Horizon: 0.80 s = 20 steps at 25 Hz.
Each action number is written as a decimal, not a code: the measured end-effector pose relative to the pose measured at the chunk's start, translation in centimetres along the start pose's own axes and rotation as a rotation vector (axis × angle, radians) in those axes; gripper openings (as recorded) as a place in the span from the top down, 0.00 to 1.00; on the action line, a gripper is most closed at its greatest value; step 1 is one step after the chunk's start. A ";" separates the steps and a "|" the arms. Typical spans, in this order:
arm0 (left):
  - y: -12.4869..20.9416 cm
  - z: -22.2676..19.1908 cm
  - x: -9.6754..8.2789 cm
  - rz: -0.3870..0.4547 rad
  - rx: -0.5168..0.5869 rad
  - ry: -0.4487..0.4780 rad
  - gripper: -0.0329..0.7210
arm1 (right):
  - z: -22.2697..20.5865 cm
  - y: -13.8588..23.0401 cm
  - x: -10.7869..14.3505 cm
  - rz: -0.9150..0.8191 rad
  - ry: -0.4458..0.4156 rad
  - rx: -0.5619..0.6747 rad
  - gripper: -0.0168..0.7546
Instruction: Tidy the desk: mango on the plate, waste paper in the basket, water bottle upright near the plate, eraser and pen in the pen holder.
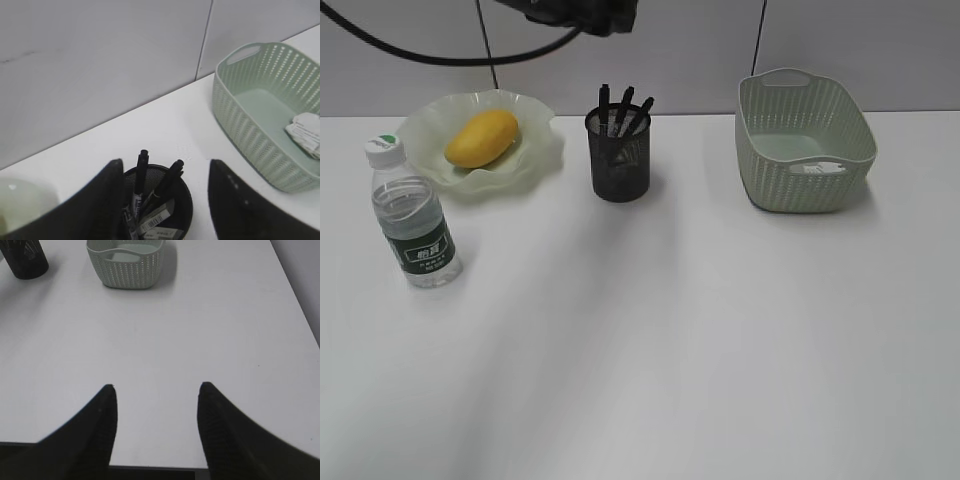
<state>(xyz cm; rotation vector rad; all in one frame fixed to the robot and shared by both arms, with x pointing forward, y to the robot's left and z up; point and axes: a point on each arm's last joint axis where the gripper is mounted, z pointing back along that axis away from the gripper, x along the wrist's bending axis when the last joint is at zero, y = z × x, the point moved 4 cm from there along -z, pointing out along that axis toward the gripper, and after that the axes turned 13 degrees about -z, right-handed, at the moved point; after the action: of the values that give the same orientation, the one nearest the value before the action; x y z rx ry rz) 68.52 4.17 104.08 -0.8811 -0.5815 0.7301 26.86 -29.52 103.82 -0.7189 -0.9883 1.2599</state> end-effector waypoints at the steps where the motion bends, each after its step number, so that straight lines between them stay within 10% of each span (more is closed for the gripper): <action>1: -0.6 0.9 0.0 -0.001 -0.004 0.003 0.38 | 0.0 0.0 0.0 0.000 0.000 0.000 0.44; 6: -3.5 5.4 1.7 0.034 -0.068 -0.027 0.19 | 0.0 0.0 0.0 0.000 0.000 0.000 0.44; 16: 1.6 11.6 15.3 0.285 0.161 -0.301 0.18 | 0.0 0.0 0.0 0.000 0.000 0.000 0.44; 20: 3.2 12.6 17.4 0.320 0.213 -0.347 0.18 | 0.0 0.0 0.0 0.000 0.000 0.000 0.44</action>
<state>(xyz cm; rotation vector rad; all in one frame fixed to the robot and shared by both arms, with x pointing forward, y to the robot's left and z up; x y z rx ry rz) 69.29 24.88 110.59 -0.6577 -0.6613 1.2281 26.86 -29.52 103.82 -0.7189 -0.9883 1.2599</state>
